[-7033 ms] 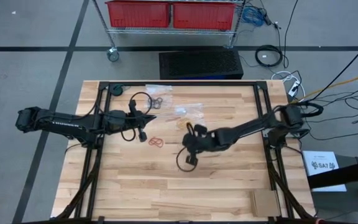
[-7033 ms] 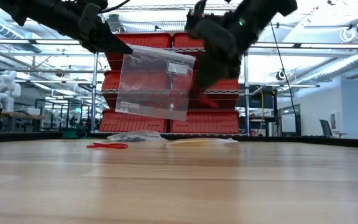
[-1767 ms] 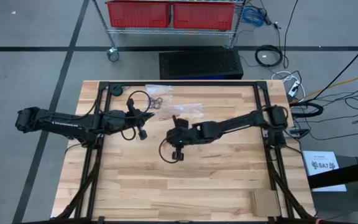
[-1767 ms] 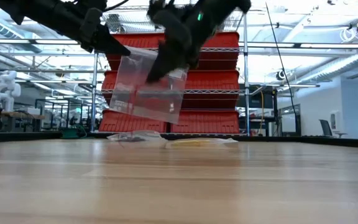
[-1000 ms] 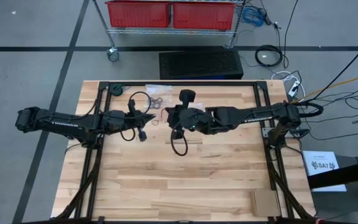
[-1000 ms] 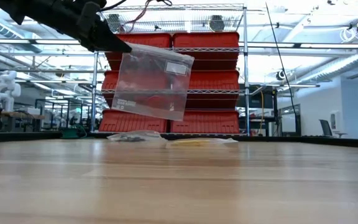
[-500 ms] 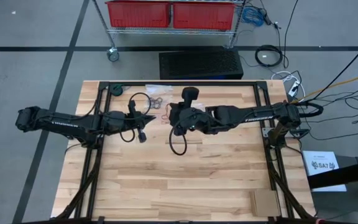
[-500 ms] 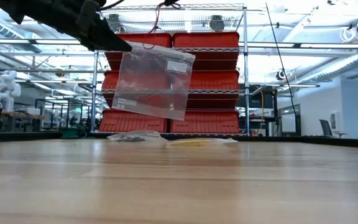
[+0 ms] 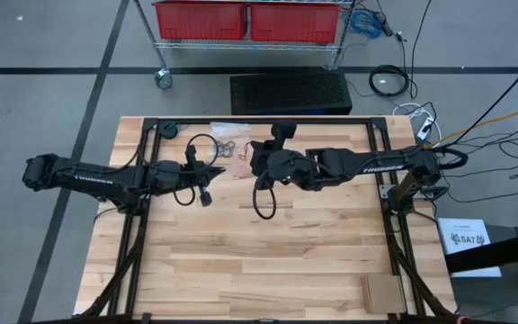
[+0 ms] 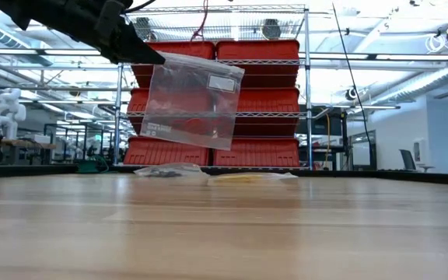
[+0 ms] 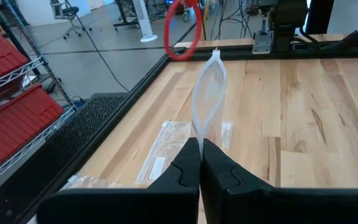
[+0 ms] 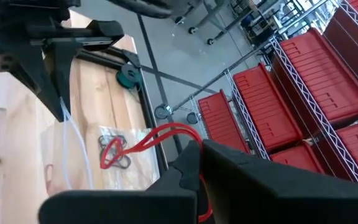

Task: Sort rubber bands
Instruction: Put the red rubber band into the transparent zip bag

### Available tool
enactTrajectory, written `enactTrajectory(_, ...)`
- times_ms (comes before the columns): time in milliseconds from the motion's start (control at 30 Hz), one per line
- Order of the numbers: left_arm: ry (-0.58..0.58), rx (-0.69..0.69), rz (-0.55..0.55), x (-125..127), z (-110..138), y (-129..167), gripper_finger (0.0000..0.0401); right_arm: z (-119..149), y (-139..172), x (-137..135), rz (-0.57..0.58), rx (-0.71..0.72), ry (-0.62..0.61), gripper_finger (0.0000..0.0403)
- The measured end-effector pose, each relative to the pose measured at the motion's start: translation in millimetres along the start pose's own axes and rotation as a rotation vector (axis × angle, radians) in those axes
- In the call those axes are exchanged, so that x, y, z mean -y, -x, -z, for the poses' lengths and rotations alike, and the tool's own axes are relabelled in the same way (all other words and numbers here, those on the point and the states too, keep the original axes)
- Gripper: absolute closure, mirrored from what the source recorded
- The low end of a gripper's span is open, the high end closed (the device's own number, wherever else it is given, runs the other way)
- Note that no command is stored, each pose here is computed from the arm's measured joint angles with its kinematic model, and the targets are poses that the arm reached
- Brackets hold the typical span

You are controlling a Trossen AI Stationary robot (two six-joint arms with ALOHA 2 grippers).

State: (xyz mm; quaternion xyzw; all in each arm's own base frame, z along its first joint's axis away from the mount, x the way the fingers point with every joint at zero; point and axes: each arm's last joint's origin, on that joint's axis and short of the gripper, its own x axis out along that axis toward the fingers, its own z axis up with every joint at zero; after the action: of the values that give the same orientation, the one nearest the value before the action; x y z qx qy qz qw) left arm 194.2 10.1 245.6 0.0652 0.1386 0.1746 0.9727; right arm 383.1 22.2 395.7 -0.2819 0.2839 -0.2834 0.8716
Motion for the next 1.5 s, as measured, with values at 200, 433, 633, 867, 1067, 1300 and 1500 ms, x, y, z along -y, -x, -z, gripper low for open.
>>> enactTrajectory(200,0.0,0.0,0.0,0.0,0.0,0.0,0.0401,3.6,-1.3,-3.1,-0.018,-0.028,0.001,0.0403)
enactTrajectory(433,0.0,0.0,0.0,0.0,0.0,0.0,0.0401,5.2,-1.5,-4.0,-0.022,-0.041,-0.007,0.0403)
enactTrajectory(633,0.0,0.0,0.0,0.1,0.0,0.0,0.0401,8.1,-2.9,-7.3,-0.051,-0.061,-0.024,0.0403)
enactTrajectory(867,0.0,0.0,0.0,0.1,0.0,0.0,0.0401,11.6,-10.1,-16.9,-0.091,-0.085,-0.002,0.0403)
enactTrajectory(1067,0.0,0.0,0.0,0.0,0.0,0.0,0.0401,12.2,-9.8,-16.9,-0.091,-0.09,0.001,0.0403)
enactTrajectory(1300,0.001,0.0,0.0,0.0,0.0,0.0,0.0401,16.9,-22.2,-29.3,-0.174,-0.115,0.004,0.0403)
enactTrajectory(1500,0.001,0.002,0.0,0.1,-0.2,0.0,0.0401,24.1,-38.9,-39.9,-0.235,-0.156,-0.006,0.0403)
